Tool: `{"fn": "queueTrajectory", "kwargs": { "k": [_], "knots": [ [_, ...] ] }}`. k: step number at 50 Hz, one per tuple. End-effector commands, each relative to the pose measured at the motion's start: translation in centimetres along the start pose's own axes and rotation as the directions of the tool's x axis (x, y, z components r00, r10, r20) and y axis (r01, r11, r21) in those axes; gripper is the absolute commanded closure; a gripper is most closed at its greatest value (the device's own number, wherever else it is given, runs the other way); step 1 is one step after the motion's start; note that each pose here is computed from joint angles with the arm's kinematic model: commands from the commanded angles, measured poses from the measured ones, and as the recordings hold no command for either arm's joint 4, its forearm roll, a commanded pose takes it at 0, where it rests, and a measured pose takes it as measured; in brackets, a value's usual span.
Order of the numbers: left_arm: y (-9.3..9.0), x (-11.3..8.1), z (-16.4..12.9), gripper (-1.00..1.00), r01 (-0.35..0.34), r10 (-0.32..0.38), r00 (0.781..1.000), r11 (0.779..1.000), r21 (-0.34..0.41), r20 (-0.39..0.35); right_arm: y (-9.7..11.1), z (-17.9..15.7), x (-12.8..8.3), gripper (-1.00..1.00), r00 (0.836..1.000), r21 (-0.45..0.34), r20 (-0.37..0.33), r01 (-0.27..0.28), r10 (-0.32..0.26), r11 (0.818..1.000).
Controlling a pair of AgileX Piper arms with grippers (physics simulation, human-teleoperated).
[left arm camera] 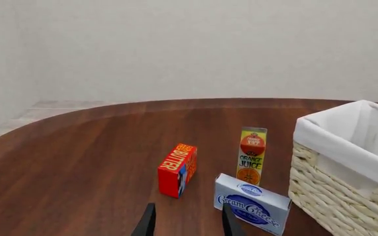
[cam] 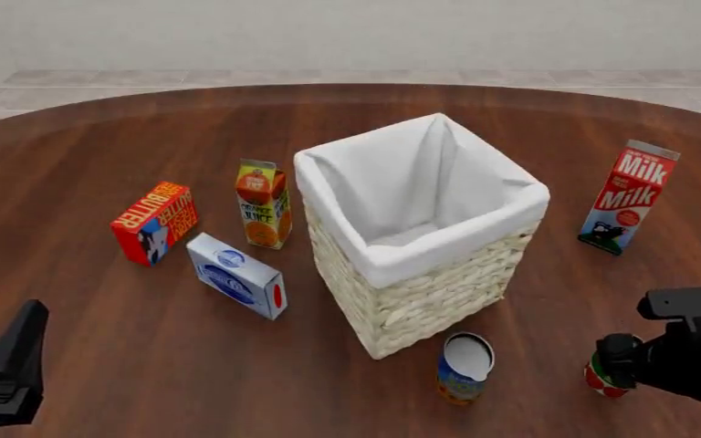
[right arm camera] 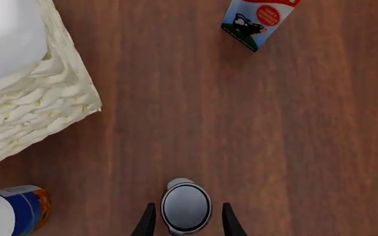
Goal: Pick up the tomato sauce, and put it in the basket.
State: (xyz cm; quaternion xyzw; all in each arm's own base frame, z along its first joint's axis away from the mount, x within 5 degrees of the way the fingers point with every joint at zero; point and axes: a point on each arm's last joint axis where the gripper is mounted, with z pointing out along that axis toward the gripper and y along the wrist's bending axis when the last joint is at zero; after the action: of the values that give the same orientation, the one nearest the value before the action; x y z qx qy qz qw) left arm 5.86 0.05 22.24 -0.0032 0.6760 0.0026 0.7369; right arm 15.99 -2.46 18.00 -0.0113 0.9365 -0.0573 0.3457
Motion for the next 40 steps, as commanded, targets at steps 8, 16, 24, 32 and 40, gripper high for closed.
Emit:
{"fn": "queueTrajectory", "kwargs": {
  "k": [8,16,24,32,40],
  "knots": [
    [0.0,0.0,0.0,-1.0,0.0,0.0,1.0,1.0,0.0,0.0,0.0,1.0,0.5,-1.0,1.0,-0.001,-0.018,-0.003,0.003,1.0],
    [0.0,0.0,0.0,-1.0,0.0,0.0,1.0,1.0,0.0,0.0,0.0,1.4,0.6,-1.0,1.0,-0.001,-0.023,0.0,0.0,1.0],
    [0.0,0.0,0.0,-1.0,0.0,0.0,1.0,1.0,0.0,0.0,-0.1,1.7,0.8,-1.0,0.999,0.002,-0.034,-0.001,0.001,1.0],
    [0.0,0.0,0.0,-1.0,0.0,0.0,1.0,1.0,0.0,0.0,-0.1,2.3,1.2,-1.0,0.999,0.004,-0.047,-0.002,0.002,1.0],
    [0.0,0.0,0.0,-1.0,0.0,0.0,1.0,1.0,0.0,0.0,-0.1,2.5,1.3,-1.0,0.999,0.003,-0.054,-0.004,0.004,1.0]
  ]
}}
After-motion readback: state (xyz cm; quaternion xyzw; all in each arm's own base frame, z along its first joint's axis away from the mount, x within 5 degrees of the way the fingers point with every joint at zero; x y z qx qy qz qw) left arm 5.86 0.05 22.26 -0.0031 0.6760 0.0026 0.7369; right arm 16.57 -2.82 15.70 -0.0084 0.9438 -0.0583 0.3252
